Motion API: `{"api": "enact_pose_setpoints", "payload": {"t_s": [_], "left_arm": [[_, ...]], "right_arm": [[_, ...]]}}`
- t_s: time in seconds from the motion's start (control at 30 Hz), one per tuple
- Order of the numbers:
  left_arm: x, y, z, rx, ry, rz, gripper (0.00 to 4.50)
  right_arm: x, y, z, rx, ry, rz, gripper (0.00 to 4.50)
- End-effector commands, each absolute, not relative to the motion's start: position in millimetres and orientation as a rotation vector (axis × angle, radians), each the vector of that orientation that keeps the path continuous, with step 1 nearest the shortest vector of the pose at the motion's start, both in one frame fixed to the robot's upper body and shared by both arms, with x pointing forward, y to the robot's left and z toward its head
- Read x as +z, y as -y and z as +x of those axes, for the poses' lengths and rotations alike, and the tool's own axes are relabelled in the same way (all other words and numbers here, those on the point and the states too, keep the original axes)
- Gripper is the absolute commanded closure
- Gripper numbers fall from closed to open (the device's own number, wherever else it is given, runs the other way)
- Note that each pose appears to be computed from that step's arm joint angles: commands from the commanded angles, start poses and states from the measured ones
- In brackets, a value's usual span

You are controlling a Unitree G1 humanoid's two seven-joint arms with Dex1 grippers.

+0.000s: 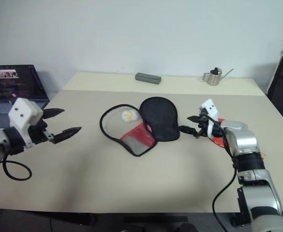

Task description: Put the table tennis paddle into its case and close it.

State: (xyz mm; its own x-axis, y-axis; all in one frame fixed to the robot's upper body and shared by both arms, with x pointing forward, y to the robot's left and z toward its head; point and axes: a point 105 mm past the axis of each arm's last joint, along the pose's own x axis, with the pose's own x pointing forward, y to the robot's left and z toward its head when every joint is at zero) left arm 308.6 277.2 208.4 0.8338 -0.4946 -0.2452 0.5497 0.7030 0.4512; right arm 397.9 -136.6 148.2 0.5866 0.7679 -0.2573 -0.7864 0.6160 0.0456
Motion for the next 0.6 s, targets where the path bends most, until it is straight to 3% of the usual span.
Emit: {"api": "enact_pose_setpoints", "payload": {"t_s": [0.03, 0.23, 0.6], "left_arm": [[221.4, -259.2, 302.9, -0.693, -0.063, 0.557, 0.0], [221.3, -243.1, 295.5, -0.854, -0.075, 0.37, 0.0], [224.2, -247.7, 304.9, -0.834, -0.051, 0.302, 0.0]], "right_arm": [[153.0, 128.7, 414.2, 0.853, -0.228, -0.106, 0.03], [142.2, 110.1, 436.4, 0.763, -0.242, -0.117, 0.03], [107.2, 88.9, 448.7, 0.644, -0.31, -0.144, 0.03]]}}
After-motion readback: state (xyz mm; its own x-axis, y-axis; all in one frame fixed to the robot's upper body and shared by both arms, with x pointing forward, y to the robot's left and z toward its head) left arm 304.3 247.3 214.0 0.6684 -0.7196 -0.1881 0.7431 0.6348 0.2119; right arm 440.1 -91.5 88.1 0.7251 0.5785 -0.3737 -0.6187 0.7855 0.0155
